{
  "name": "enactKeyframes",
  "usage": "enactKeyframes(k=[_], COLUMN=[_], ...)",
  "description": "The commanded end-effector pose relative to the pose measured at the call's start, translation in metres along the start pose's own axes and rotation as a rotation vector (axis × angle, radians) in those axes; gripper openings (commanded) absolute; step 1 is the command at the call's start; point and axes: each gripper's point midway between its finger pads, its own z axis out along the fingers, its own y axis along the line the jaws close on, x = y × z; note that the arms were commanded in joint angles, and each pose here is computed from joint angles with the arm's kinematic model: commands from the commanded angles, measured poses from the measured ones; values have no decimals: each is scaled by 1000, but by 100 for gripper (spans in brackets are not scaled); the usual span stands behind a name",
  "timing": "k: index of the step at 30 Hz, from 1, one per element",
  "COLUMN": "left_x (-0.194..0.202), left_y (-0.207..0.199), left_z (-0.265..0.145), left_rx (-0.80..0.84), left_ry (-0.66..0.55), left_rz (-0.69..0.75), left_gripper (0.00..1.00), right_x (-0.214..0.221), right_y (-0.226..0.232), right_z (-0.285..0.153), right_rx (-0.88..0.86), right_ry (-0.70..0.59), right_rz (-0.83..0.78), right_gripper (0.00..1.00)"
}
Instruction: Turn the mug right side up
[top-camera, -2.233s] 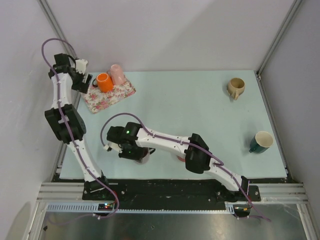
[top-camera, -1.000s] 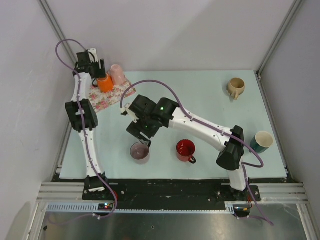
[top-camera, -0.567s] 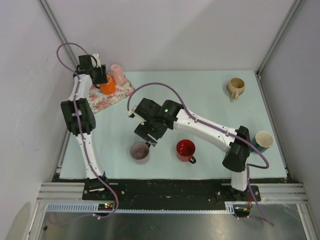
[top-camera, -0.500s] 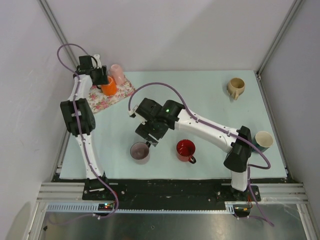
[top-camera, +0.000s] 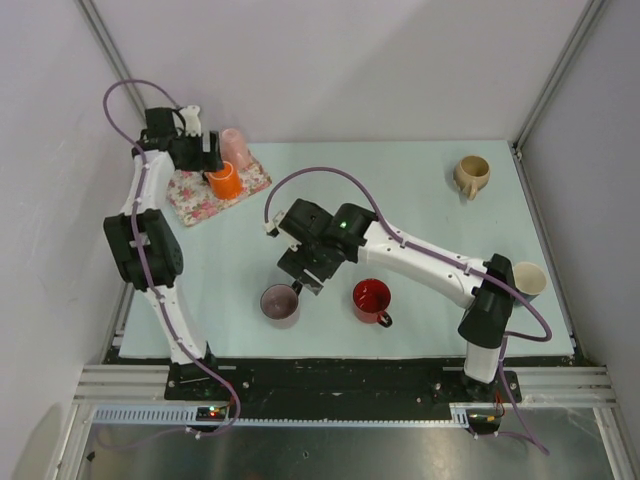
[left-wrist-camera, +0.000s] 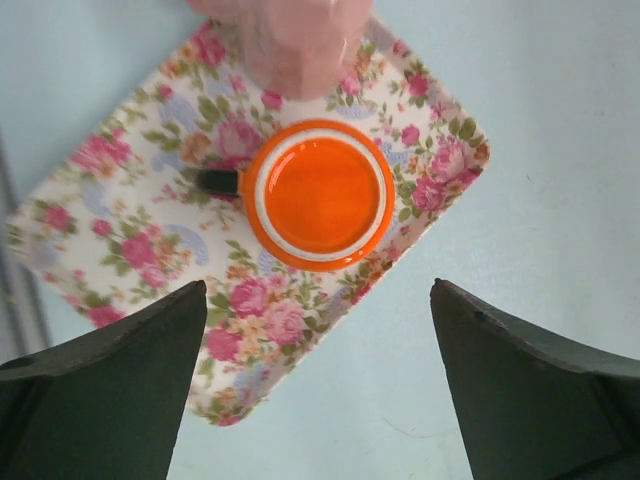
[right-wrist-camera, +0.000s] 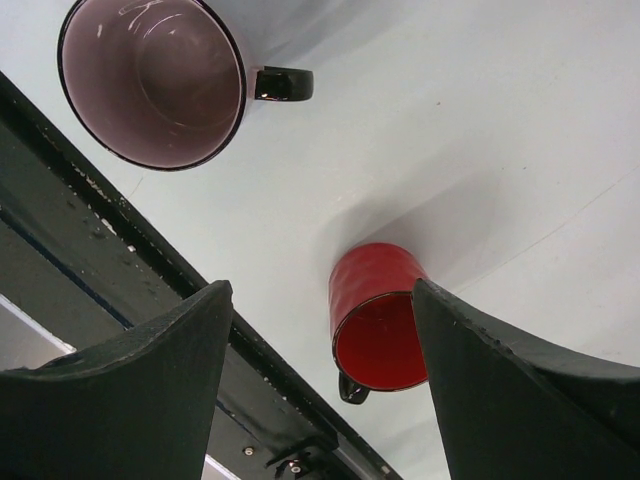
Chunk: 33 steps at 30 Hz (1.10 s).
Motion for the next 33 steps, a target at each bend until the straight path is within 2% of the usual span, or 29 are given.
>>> enactKeyframes(k=[1, 4, 7, 10, 13, 18, 21, 33], left_x=[-67, -85, -86, -98, -105, -109, -99, -55], left_y=[21, 66, 99, 120, 131, 125, 109, 74], left_z=[-46, -31, -3, 13, 27, 49, 64, 69], left_rx=[-72, -249, -369, -467, -516, -454, -357, -169], left_ry=[-171, -171, -149, -160, -161, -187, -173, -97], left_rz=[164, 113, 74, 160, 305, 458, 537, 611], left_gripper=[94, 86, 80, 82, 84, 90, 91, 90], right_x=[-10, -10, -12, -13, -11, -6, -1, 8], right_y=[0, 2, 4, 5, 6, 8, 6, 3], right_z=[-13, -10, -9, -9, -7, -7, -10, -12], right_rx=[-5, -14, -24, -25, -30, -39, -20, -7], right_ry=[-61, -60, -55, -39, -26, 3, 26, 50], right_rz=[21, 20, 17, 14, 12, 19, 18, 24], right_gripper=[77, 77, 77, 77, 77, 77, 76, 76])
